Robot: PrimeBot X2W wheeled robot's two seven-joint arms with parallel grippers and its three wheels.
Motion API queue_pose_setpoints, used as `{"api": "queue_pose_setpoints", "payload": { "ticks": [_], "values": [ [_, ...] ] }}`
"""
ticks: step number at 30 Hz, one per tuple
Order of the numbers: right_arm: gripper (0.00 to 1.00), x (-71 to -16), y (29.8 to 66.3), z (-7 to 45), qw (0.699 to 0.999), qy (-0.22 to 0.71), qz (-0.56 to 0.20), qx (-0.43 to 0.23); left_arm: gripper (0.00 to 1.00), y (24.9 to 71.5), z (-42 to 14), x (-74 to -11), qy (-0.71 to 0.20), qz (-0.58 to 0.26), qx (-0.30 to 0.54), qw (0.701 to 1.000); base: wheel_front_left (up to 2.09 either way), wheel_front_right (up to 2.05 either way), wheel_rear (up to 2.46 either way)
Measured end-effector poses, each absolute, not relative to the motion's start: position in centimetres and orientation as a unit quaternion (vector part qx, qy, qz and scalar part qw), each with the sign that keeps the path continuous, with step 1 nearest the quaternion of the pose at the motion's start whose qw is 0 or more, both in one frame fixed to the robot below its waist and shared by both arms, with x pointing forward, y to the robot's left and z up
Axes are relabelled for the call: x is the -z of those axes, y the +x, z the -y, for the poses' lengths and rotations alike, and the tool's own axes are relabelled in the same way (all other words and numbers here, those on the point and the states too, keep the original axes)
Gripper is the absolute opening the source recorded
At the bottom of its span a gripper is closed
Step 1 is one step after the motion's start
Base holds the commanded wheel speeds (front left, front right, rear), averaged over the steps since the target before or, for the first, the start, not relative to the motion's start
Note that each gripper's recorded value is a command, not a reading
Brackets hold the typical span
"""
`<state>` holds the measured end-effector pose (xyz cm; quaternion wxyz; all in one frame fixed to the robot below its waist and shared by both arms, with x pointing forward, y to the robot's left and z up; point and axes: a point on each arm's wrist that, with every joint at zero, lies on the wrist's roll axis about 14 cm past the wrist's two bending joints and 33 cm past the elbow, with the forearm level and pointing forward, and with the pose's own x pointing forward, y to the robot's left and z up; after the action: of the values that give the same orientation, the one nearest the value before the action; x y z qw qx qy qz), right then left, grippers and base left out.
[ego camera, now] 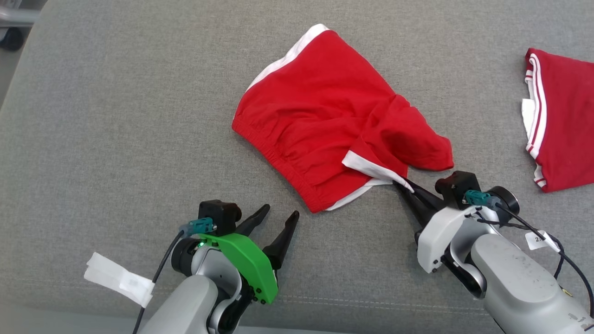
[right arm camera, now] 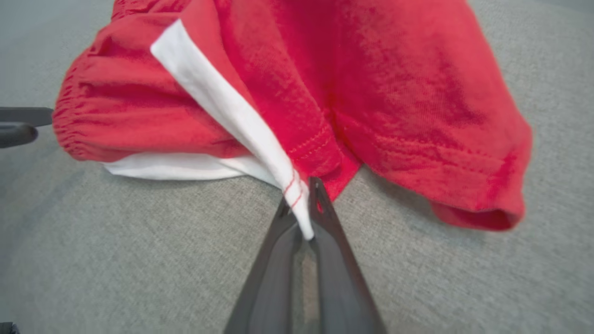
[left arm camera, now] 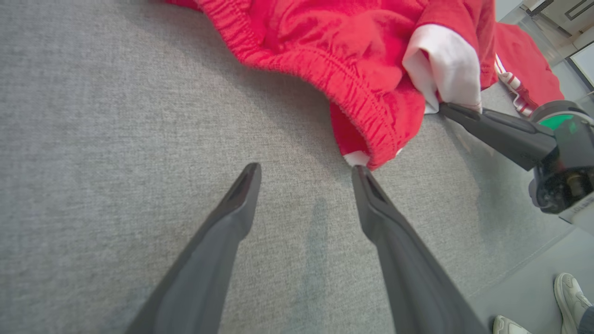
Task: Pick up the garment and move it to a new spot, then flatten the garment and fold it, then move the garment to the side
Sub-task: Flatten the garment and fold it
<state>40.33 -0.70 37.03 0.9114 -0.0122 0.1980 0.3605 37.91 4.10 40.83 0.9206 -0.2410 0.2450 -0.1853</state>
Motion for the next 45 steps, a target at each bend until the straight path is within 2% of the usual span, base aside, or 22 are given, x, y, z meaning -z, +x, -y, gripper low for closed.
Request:
{"api": "queue_pose_setpoints", "payload": {
  "ticks": [22, 34, 45],
  "values": [
    [0.00, -38.7, 42.7, 1.7, 0.923, -0.014, -0.169, -0.346, 1.00, 38.4, -0.3, -40.0, -0.217, -0.246, 0.253, 0.910, 0.00, 0.00, 0.00],
    [0.00, -38.1, 42.9, 2.4, 0.923, -0.015, -0.178, -0.340, 1.00, 37.8, 1.6, -40.0, -0.235, -0.242, 0.279, 0.899, 0.00, 0.00, 0.00],
    [0.00, -38.3, 42.8, 2.6, 0.924, -0.019, -0.175, -0.338, 1.00, 38.2, 2.3, -40.2, -0.224, -0.231, 0.293, 0.901, 0.00, 0.00, 0.00]
  ]
}}
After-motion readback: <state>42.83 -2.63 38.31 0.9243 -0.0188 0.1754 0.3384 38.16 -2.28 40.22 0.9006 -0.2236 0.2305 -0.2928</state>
